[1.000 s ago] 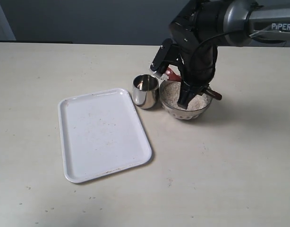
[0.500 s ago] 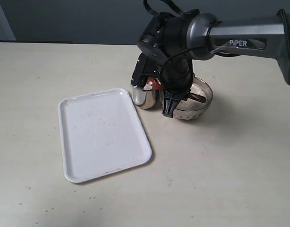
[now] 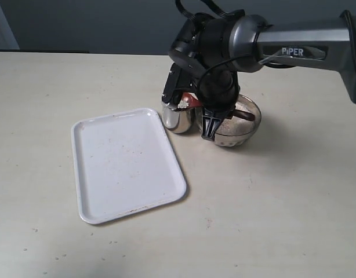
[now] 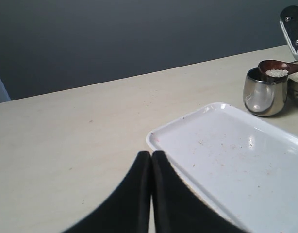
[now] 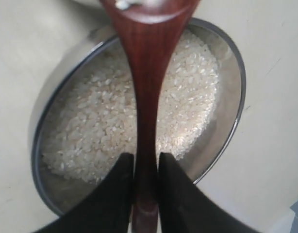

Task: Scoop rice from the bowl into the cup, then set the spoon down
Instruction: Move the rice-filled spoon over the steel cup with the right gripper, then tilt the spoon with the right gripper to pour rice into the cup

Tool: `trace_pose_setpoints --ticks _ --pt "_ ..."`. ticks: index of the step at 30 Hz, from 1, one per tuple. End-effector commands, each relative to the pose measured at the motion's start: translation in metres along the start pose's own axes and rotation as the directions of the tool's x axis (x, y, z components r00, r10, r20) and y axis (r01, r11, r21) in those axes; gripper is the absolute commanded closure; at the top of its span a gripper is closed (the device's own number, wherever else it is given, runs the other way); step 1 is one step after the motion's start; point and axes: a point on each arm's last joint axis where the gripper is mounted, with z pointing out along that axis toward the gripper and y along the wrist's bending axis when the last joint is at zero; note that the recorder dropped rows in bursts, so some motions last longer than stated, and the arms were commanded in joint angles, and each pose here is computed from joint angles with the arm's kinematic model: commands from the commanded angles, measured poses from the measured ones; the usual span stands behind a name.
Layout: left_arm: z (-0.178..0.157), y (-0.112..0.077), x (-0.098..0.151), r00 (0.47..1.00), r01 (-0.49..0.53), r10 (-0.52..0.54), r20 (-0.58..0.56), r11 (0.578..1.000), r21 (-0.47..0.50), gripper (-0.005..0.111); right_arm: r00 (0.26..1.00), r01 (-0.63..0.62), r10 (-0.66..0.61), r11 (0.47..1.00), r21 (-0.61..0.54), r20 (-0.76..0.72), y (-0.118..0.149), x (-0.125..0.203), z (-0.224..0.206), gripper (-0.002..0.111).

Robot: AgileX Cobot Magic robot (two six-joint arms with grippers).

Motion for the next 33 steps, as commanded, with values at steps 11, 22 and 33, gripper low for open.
trace_pose_setpoints --ticks 11,22,33 --pt "-0.001 0.000 -0.002 1.000 0.001 -0.001 0.019 1.000 0.001 0.106 0.991 -0.087 0.085 0.996 0.013 0.098 -0.031 -0.002 -0.014 0.109" --pt "-0.001 0.000 -0.002 1.000 0.001 -0.001 0.019 1.000 0.001 0.106 0.998 -0.041 0.040 0.999 0.028 0.046 -0.025 -0.007 0.005 0.109" --pt "-0.001 0.000 -0.002 1.000 0.001 -0.001 0.019 1.000 0.001 0.106 0.999 -0.040 0.038 0.997 0.063 0.032 -0.028 -0.006 0.005 0.109"
